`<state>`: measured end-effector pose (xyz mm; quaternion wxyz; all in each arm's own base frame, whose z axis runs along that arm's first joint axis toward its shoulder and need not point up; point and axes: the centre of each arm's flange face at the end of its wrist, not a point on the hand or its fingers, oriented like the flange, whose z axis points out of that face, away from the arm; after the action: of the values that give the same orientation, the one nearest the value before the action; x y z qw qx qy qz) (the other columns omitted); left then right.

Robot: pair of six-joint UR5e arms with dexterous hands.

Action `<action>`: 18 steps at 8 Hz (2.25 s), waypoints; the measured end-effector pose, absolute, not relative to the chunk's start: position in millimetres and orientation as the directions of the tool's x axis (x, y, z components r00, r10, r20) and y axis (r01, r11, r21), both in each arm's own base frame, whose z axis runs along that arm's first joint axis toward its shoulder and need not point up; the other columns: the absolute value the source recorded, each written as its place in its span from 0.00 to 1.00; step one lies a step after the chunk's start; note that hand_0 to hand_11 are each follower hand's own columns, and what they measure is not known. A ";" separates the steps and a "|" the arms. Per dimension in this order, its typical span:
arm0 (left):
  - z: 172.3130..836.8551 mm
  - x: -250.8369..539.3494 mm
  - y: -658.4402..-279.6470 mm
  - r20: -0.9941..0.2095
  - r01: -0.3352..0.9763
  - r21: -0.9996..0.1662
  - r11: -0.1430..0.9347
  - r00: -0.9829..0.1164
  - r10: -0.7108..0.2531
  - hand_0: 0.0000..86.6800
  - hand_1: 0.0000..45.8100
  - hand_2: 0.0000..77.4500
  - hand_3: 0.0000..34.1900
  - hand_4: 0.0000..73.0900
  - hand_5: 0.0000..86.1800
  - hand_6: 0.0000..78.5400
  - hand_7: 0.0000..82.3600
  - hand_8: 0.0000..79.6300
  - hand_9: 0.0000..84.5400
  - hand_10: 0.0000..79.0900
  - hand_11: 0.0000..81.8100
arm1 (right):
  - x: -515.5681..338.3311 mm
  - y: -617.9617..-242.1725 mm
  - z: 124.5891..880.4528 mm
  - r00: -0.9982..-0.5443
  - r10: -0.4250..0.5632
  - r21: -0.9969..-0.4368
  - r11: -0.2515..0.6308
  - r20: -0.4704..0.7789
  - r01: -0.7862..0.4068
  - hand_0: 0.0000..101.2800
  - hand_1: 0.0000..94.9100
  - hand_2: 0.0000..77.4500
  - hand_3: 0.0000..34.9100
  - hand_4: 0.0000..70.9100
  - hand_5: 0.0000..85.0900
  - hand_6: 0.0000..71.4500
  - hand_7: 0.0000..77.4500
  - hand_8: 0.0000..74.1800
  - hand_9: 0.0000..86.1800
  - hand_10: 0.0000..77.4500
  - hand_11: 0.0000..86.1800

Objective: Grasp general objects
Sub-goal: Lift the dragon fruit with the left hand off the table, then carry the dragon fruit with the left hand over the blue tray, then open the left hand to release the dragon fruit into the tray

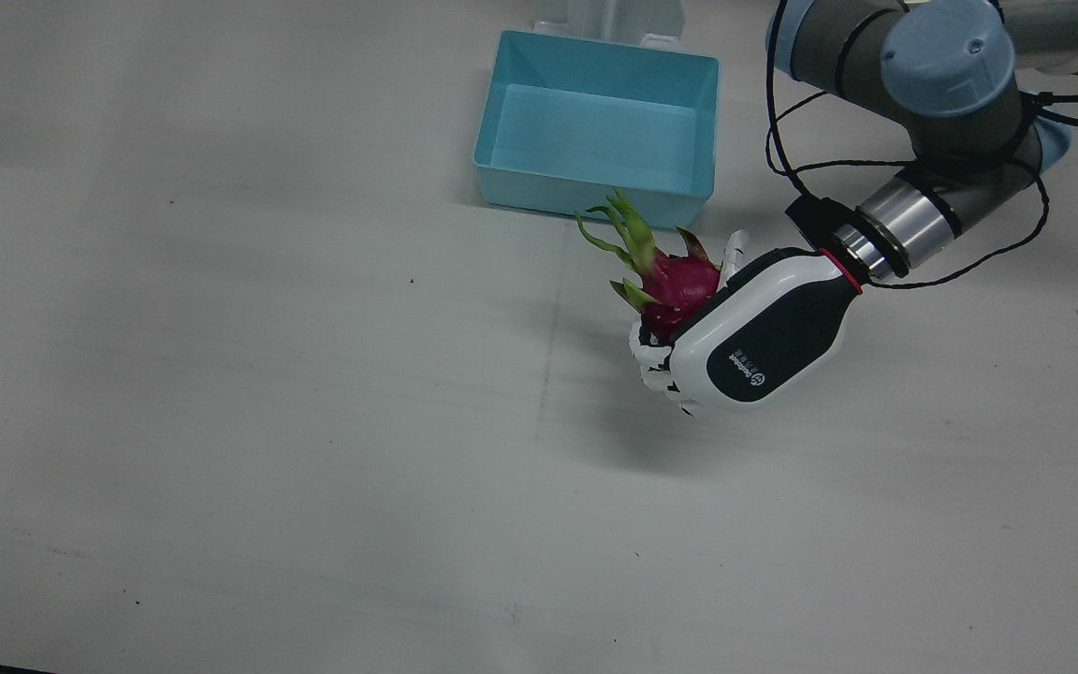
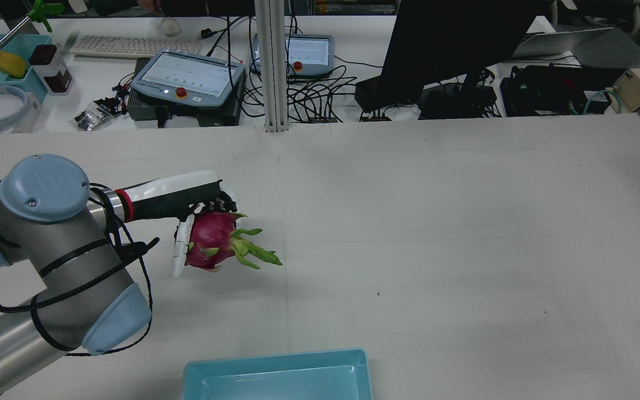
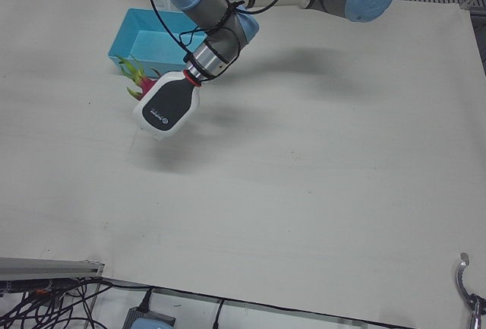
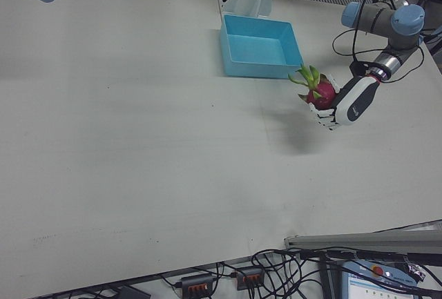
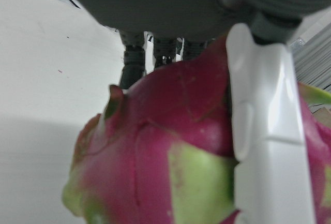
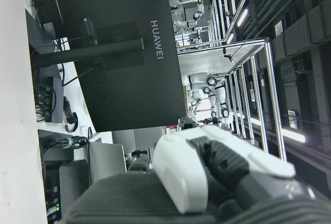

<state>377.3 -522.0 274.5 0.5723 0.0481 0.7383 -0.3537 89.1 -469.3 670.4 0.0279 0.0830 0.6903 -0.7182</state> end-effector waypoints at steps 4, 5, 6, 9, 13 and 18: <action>199.2 363.2 -498.4 -0.872 0.334 -0.463 0.821 -0.341 -0.353 0.86 0.00 0.01 0.00 0.69 0.45 0.70 0.61 0.66 0.59 0.32 0.86 | 89.3 -469.3 670.5 -0.985 0.075 -0.987 -0.046 -0.158 0.155 0.00 1.00 1.00 0.00 0.00 0.00 0.00 0.00 0.00 0.01 0.00 0.01; 192.9 359.7 -487.9 -0.872 0.308 -0.462 0.831 -0.331 -0.362 0.87 0.00 0.01 0.00 0.69 0.45 0.70 0.61 0.66 0.59 0.32 0.86 | 89.2 -469.3 670.4 -0.985 0.075 -0.987 -0.046 -0.158 0.155 0.00 1.00 1.00 0.00 0.00 0.00 0.00 0.00 0.00 0.01 0.00 0.01; 189.1 360.5 -477.4 -0.873 0.280 -0.459 0.843 -0.319 -0.370 0.92 0.00 0.01 0.00 0.69 0.45 0.70 0.61 0.66 0.59 0.32 0.86 | 89.1 -469.3 670.4 -0.985 0.075 -0.987 -0.045 -0.158 0.155 0.00 1.00 1.00 0.00 0.00 0.00 0.00 0.00 0.00 0.01 0.00 0.01; 172.3 409.4 -418.0 -0.871 0.145 -0.453 0.880 -0.286 -0.401 0.93 0.00 0.01 0.00 0.75 0.43 0.73 0.60 0.66 0.59 0.31 0.86 | 89.1 -469.3 670.8 -0.985 0.074 -0.987 -0.046 -0.158 0.155 0.00 1.00 1.00 0.00 0.00 0.00 0.00 0.00 0.00 0.01 0.00 0.01; 151.2 448.0 -367.3 -0.851 0.026 -0.469 0.883 -0.282 -0.443 0.93 0.00 0.01 0.00 0.75 0.43 0.73 0.61 0.66 0.59 0.31 0.86 | 89.0 -469.3 670.4 -0.985 0.075 -0.987 -0.046 -0.158 0.155 0.00 1.00 1.00 0.00 0.00 0.01 0.00 0.00 0.00 0.01 0.00 0.01; 145.5 460.9 -334.4 -0.846 -0.039 -0.470 0.882 -0.266 -0.462 0.95 0.00 0.00 0.00 0.77 0.43 0.74 0.61 0.66 0.59 0.32 0.59 | 89.1 -469.2 671.0 -0.985 0.074 -0.987 -0.047 -0.158 0.155 0.00 1.00 1.00 0.00 0.00 0.00 0.00 0.00 0.00 0.01 0.00 0.00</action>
<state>460.9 -334.4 145.5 0.5839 -0.1618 0.7747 -0.1811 89.1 -469.2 671.0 0.0279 0.0830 0.6898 -0.7187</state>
